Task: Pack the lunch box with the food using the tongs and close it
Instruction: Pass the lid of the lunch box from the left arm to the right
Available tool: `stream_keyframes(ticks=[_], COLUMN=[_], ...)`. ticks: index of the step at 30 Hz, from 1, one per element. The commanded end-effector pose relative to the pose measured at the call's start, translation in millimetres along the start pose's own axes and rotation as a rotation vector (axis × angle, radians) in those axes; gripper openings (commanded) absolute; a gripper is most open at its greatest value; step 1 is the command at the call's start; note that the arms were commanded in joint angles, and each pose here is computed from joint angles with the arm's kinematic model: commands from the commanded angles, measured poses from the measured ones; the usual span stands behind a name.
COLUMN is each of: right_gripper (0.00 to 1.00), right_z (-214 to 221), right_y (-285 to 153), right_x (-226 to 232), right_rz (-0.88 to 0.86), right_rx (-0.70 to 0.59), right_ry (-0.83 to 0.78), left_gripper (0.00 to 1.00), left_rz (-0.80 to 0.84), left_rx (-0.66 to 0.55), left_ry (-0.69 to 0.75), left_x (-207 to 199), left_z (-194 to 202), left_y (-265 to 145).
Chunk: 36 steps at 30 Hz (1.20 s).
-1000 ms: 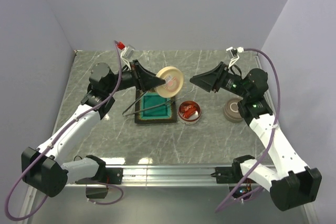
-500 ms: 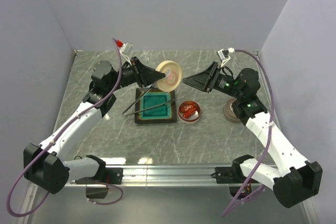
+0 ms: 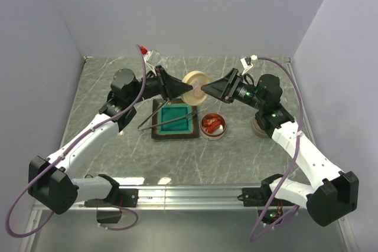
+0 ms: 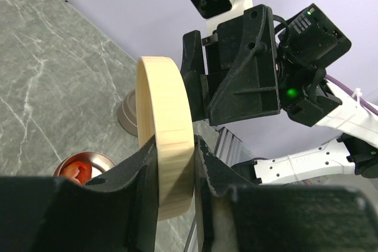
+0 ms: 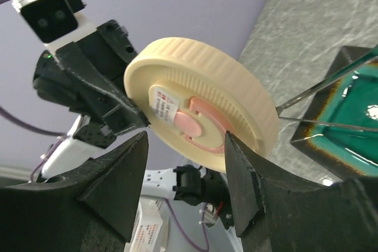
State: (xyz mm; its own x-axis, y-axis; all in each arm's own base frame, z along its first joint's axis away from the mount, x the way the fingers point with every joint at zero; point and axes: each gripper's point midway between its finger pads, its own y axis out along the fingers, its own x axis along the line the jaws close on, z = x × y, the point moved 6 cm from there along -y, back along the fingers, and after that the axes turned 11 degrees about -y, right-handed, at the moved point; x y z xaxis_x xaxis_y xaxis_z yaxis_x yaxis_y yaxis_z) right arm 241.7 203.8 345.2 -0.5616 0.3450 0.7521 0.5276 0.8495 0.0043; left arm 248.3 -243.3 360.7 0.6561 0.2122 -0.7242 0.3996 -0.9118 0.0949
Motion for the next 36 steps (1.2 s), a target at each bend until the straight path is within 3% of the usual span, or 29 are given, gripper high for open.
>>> stream_keyframes(ticks=[1, 14, 17, 20, 24, 36], right_gripper=[0.61, 0.64, 0.58, 0.42, 0.31, 0.14], right_z=[-13.1, -3.7, -3.5, -0.6, -1.3, -15.7], right_y=[4.0, 10.6, 8.2, 2.9, -6.4, -15.7], right_x=[5.7, 9.5, 20.4, 29.3, 42.7, 74.5], right_rz=[0.042, -0.005, -0.090, -0.160, -0.250, -0.386], right_rx=[-0.050, -0.044, -0.045, -0.036, -0.058, -0.107], right_ry=[-0.038, -0.017, -0.025, -0.048, -0.064, -0.135], left_gripper=[0.00, 0.00, 0.00, 0.00, 0.00, 0.00], left_rz=[0.051, 0.078, 0.076, 0.069, 0.046, -0.021], left_rx=[-0.055, -0.046, -0.040, -0.036, -0.046, -0.037], left_ry=[0.066, 0.040, 0.021, -0.002, -0.021, -0.013], left_x=[-19.7, -19.9, -17.7, -14.2, -6.8, 9.3], left_z=[-18.9, -13.2, -10.6, -7.7, -8.4, -3.5], left_y=[4.0, 9.8, 10.7, 9.9, 7.7, 7.8])
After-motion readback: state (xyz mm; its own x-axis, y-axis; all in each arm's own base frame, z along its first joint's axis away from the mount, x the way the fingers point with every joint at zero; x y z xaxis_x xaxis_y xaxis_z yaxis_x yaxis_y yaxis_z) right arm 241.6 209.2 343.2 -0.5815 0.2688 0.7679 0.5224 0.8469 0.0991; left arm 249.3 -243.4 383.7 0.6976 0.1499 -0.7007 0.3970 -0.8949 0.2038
